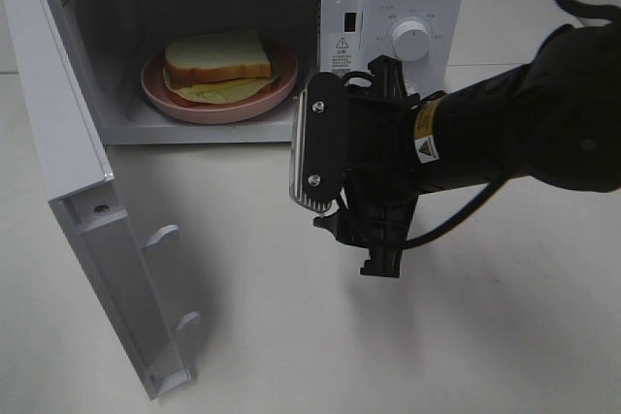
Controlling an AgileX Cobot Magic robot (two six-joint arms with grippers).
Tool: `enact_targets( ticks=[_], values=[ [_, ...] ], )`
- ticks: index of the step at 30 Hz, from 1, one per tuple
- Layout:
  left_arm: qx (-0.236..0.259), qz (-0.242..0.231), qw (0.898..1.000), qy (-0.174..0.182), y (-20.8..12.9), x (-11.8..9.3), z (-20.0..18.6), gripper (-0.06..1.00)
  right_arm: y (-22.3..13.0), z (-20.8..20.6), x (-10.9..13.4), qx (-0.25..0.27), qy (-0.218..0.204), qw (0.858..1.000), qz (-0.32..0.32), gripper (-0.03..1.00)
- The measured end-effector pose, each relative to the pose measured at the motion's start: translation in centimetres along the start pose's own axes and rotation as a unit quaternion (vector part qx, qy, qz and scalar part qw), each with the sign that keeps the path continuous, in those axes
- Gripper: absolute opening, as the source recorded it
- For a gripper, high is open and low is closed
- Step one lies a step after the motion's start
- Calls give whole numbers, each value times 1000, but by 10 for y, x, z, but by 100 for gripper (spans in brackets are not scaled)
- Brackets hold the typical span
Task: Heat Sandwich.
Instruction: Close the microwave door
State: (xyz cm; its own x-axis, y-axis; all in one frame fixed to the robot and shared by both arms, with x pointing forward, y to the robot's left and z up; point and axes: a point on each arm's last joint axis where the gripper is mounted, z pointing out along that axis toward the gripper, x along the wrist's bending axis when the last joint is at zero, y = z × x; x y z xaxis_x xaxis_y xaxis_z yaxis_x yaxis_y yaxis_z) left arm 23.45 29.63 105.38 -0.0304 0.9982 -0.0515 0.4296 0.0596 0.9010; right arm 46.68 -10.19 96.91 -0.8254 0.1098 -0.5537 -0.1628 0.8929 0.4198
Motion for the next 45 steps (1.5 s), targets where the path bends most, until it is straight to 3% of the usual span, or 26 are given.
enact_targets(
  ticks=[8,10,11,12,16,21,29,45],
  values=[
    [0,0,1000,0,0,0,0,99,-10,-35,7,20,-2,989,148,77],
    [0,0,1000,0,0,0,0,99,-13,-43,7,34,-1,980,196,77],
    [0,0,1000,0,0,0,0,99,-15,-52,8,50,0,969,244,77],
    [0,0,1000,0,0,0,0,99,-15,-52,8,50,0,969,244,77],
    [0,0,1000,0,0,0,0,99,-24,-73,11,101,2,944,314,77],
    [0,0,1000,0,0,0,0,99,-33,-93,16,153,7,927,342,77],
    [0,0,1000,0,0,0,0,99,-42,-124,22,193,12,913,360,77],
    [0,0,1000,0,0,0,0,99,-53,-191,32,148,-27,907,394,77]
  ],
)
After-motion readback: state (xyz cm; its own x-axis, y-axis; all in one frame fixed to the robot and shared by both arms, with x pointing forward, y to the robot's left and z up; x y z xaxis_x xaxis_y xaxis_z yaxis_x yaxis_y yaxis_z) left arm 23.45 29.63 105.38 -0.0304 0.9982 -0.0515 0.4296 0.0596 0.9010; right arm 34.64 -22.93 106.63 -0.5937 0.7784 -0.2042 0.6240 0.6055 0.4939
